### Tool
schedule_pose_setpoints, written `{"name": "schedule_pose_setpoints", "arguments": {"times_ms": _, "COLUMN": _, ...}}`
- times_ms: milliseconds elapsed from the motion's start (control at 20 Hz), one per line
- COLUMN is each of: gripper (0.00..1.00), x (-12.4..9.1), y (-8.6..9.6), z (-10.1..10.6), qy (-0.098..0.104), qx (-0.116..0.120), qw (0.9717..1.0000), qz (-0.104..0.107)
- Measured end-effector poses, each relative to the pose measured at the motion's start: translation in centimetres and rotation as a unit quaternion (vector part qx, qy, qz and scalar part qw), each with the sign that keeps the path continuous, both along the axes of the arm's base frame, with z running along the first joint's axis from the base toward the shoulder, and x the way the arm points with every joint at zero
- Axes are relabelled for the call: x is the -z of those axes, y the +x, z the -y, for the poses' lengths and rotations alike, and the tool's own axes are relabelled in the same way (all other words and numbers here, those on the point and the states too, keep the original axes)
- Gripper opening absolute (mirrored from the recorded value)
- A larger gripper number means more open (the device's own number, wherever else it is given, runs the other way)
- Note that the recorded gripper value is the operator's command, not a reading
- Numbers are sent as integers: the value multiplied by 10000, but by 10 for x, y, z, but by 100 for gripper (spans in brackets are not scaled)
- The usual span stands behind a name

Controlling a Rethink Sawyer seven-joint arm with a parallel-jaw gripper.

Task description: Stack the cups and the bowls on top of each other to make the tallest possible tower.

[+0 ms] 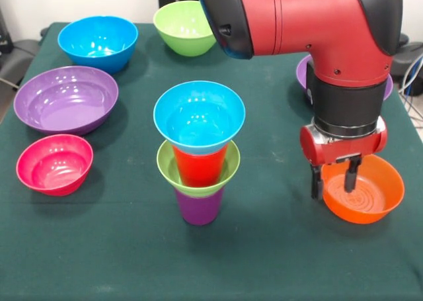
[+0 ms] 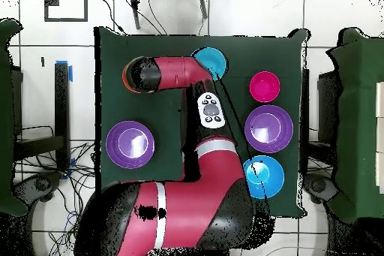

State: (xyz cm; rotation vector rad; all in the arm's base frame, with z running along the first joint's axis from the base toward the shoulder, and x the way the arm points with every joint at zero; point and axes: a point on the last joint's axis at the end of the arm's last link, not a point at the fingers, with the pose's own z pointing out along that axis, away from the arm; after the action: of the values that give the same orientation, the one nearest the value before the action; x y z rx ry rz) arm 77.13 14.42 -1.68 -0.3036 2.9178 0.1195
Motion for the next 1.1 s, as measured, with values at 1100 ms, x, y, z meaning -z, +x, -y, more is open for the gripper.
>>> {"name": "schedule_pose_setpoints", "arguments": {"times_ms": 1100, "gripper": 0, "x": 1, "y": -4, "z": -1, "qy": -194, "qx": -83, "qw": 9998, "qz": 9}}
